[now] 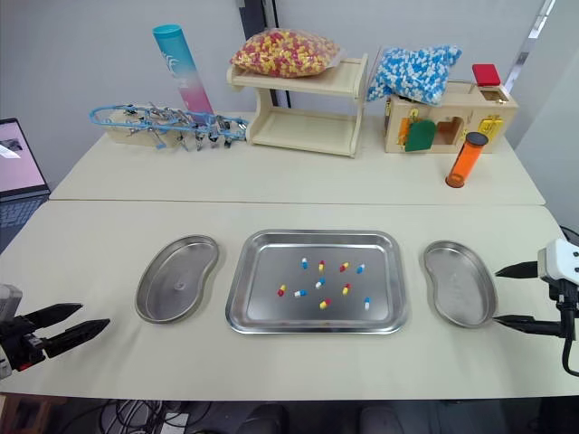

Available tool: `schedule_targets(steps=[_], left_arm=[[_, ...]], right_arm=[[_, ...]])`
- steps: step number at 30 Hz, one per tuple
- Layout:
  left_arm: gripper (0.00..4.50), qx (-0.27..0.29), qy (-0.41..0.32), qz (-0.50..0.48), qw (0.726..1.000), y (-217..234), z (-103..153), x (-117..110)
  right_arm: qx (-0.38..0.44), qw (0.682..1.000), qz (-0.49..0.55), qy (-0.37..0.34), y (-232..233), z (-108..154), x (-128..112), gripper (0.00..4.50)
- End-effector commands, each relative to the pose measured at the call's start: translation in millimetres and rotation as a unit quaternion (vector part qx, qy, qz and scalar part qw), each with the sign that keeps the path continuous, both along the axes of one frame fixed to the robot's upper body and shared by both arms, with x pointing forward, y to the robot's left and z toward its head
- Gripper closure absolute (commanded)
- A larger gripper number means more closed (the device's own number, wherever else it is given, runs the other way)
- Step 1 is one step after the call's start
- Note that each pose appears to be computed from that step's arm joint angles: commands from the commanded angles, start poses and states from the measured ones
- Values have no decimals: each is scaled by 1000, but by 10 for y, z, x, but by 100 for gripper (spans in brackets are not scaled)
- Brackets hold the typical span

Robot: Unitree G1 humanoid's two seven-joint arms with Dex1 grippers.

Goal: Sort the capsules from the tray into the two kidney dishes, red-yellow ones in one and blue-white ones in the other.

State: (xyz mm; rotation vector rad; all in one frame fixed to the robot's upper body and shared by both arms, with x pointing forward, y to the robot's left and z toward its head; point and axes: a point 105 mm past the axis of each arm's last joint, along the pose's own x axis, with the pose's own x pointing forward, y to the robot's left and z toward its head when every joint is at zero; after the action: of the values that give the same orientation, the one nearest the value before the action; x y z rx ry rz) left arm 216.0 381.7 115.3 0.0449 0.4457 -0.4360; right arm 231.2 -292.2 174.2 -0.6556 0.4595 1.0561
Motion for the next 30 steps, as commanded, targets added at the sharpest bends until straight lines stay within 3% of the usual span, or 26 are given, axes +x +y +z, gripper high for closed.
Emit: schedule_targets(steps=[1,12,19,24,30], left_arm=[[0,23,-38,-10,999,-44,197,102],[0,54,-72,6,996,-145,219,70],[0,111,-86,-59,988,-426,282,57],[0,33,-117,-103,987,-910,541,182],[0,5,-57,-230,971,-1555,551,183]], right_arm=[[37,997,50,-45,318,106,-73,3],[192,974,53,-107,904,50,-118,3],[205,970,77,-105,1042,-80,-176,3],[209,969,83,-98,1056,-94,-198,3],[224,969,82,-73,1141,-152,-259,3]])
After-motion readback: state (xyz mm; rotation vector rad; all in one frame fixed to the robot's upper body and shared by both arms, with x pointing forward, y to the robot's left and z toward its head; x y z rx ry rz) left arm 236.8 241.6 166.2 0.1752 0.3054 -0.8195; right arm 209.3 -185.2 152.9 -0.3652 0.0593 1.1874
